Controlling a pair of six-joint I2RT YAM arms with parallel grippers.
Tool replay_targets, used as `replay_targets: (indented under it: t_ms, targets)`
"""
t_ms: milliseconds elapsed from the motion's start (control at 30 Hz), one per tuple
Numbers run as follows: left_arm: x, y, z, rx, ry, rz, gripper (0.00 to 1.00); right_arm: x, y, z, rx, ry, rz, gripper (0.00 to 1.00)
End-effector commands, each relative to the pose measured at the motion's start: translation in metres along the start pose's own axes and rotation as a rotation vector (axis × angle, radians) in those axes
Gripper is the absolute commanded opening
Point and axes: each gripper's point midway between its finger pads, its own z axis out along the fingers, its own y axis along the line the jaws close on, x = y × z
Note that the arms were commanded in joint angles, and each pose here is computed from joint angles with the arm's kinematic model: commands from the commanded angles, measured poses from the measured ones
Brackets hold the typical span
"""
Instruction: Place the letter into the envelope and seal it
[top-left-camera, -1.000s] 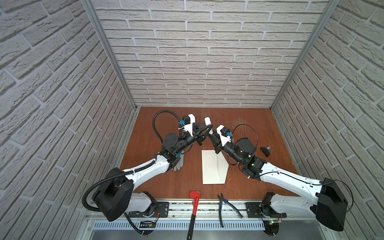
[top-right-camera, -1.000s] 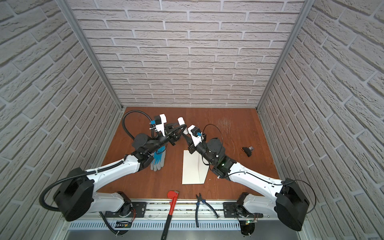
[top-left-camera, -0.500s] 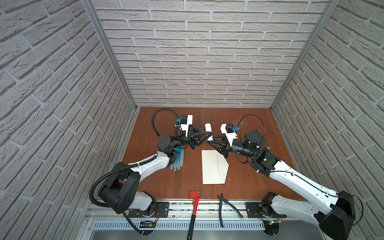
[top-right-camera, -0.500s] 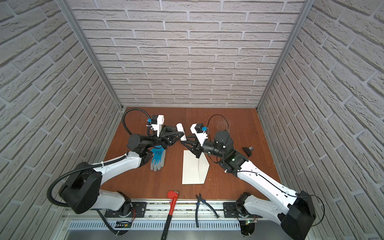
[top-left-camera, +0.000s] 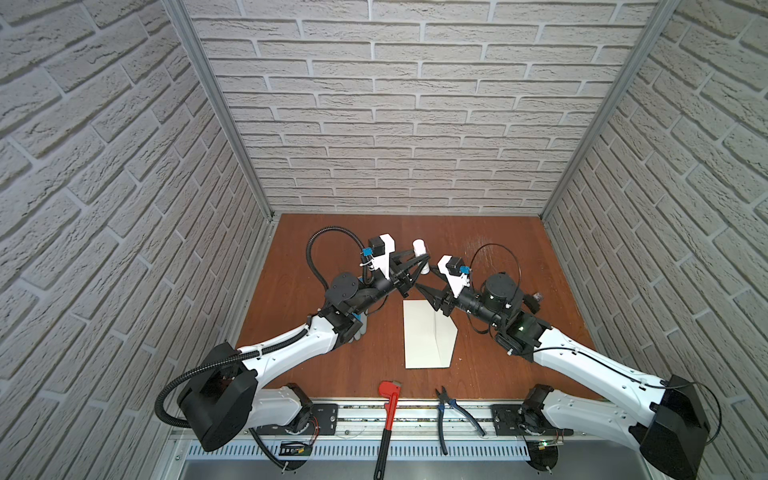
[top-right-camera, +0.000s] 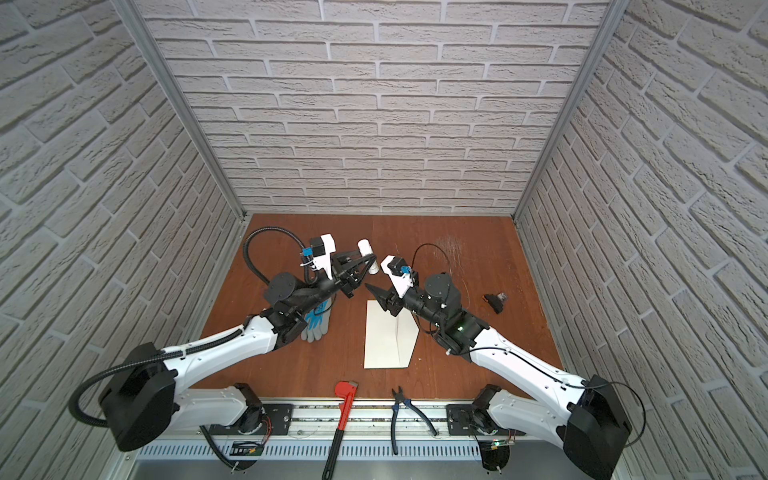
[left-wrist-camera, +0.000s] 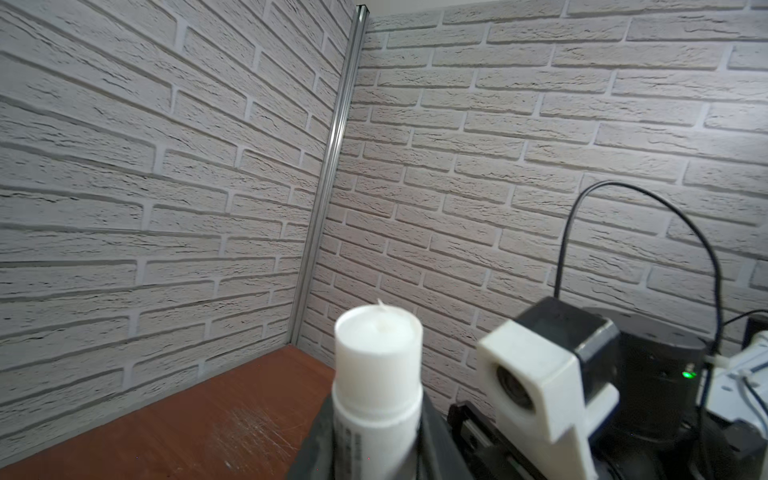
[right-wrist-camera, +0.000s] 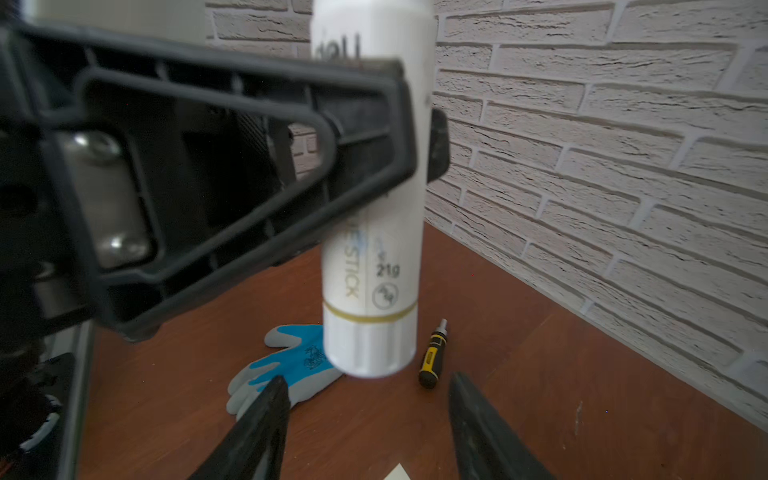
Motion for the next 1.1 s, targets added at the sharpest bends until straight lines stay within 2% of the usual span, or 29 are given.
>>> replay_targets:
  t_ms: [0,133,333,733,1067]
  targets:
    - [-0.009,0.032,0.001,-0.204,-0.054,0.089,0.0,-0.031,-0.017,0.004,0.15,-0.142,-0.071,0.6]
    - [-0.005,0.031,0.001,-0.235,-0.068,0.087,0.0,-0.035,-0.024,0.008,0.212,-0.187,-0.072,0.59]
    - [0.0,0.031,0.003,-0.237,-0.074,0.068,0.0,-0.031,-0.025,0.018,0.224,-0.188,-0.064,0.53]
    - [0.002,0.032,0.004,-0.235,-0.078,0.054,0.0,-0.021,-0.026,0.03,0.23,-0.175,-0.062,0.36]
    - [0.008,0.03,0.006,-0.218,-0.066,0.035,0.0,-0.026,-0.025,0.031,0.225,-0.196,-0.067,0.23]
